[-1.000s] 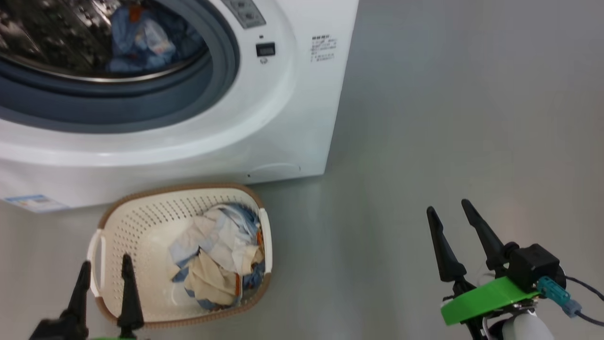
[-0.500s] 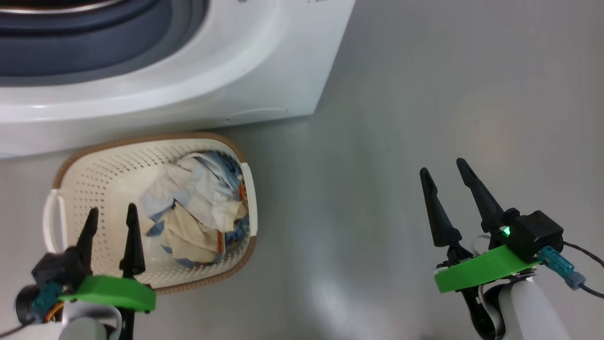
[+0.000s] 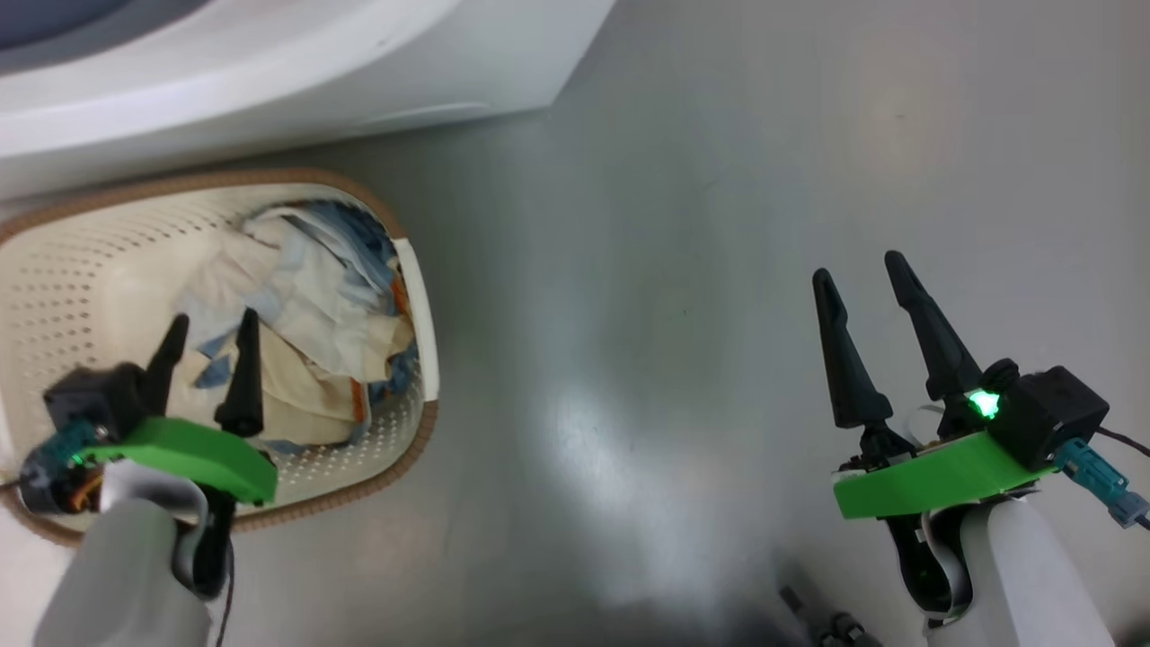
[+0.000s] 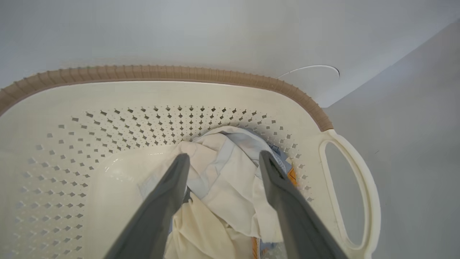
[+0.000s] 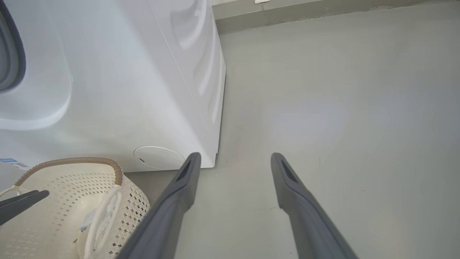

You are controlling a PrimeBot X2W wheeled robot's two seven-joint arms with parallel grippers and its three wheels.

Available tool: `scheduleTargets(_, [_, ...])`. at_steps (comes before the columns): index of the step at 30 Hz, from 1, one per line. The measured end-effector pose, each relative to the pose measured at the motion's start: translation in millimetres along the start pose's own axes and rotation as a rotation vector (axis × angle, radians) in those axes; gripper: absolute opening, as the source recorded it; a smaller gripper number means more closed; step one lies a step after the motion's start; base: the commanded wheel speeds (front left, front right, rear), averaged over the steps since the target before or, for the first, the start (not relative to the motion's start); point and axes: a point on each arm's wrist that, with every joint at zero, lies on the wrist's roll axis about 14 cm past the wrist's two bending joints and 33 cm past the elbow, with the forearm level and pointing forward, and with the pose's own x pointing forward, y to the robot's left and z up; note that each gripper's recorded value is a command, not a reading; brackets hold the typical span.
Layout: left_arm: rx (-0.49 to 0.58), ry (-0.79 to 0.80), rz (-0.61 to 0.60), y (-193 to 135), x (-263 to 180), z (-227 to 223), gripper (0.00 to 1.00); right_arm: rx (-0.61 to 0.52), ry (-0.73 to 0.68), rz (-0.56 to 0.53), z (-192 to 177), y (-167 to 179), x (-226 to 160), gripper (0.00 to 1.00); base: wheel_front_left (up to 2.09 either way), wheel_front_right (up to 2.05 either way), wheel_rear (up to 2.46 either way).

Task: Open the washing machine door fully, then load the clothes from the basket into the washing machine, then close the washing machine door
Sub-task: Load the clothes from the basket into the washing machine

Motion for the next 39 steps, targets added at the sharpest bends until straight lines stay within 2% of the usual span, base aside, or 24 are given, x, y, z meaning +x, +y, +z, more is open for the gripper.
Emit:
scheduleTargets(13, [-0.069, 0.19, -0.069, -1.4, 40.6, -56.5, 1.0, -0.005, 0.069, -0.042, -32.1, -18.9, 7.7, 1.0, 0.0, 0.0, 0.0])
scheduleTargets(20, [-0.159, 0.366, -0.086, -8.1, 47.7, -92.8, 1.0, -0.011, 0.101, -0.06, -44.3, -26.4, 6.9, 1.0, 0.0, 0.0, 0.0])
scheduleTargets(32, [-0.234, 0.541, -0.136, -16.7, 57.1, -118.8, 1.0, 0.018, 0.137, -0.091, -60.5, -36.1, 4.8, 1.0, 0.0, 0.0, 0.0])
scheduleTargets(39, [-0.265, 0.579, -0.155, -19.2, 64.2, -117.4, 1.0, 0.015, 0.145, -0.095, -63.4, -37.8, 4.5, 1.0, 0.0, 0.0, 0.0])
